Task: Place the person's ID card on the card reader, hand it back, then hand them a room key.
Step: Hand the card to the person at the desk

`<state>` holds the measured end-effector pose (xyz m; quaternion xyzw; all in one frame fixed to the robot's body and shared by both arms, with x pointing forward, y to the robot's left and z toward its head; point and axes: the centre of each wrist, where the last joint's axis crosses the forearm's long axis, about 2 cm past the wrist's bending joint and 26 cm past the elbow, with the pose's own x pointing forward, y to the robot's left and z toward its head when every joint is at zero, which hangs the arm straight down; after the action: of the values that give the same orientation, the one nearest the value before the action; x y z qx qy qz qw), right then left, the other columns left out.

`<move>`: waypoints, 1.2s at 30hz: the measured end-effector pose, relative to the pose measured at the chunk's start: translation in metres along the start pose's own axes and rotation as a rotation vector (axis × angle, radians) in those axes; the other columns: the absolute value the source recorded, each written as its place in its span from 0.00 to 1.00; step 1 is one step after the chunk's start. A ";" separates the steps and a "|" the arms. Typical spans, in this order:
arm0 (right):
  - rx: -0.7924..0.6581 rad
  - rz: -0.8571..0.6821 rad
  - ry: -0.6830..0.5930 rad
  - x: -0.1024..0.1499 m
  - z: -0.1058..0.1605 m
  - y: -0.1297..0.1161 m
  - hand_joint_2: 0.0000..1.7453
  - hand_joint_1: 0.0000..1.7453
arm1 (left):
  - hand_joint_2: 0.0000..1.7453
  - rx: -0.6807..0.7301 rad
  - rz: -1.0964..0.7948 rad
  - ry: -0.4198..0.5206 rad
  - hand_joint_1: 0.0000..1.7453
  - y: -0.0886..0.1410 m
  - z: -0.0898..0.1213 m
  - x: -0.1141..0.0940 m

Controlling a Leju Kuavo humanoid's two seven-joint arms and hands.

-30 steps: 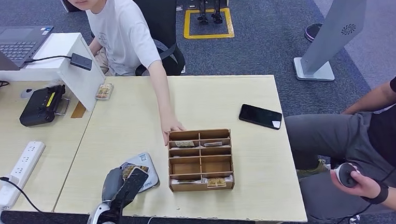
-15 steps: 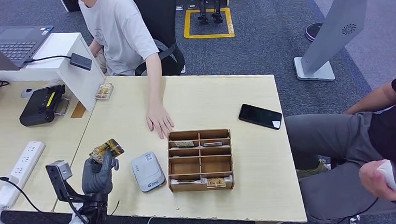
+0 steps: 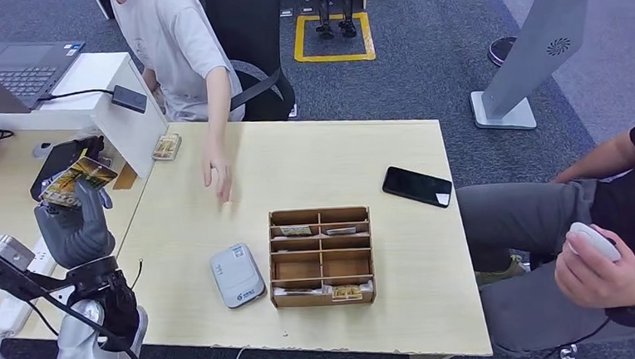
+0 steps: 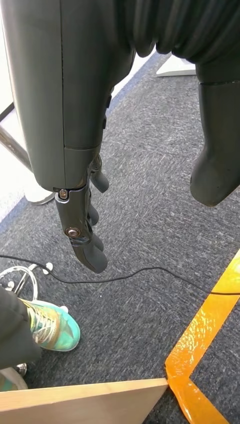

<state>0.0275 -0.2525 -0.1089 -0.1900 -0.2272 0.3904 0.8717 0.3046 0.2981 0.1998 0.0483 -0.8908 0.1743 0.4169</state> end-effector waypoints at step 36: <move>0.055 0.066 -0.060 -0.015 -0.004 -0.011 1.00 0.00 | 1.00 -0.333 -1.200 -0.341 0.25 0.050 -0.054 -0.020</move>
<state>0.0276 -0.2719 -0.1107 -0.1616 -0.2362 0.4308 0.8559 0.3455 0.3630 0.2032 0.4995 -0.7779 -0.2398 0.2965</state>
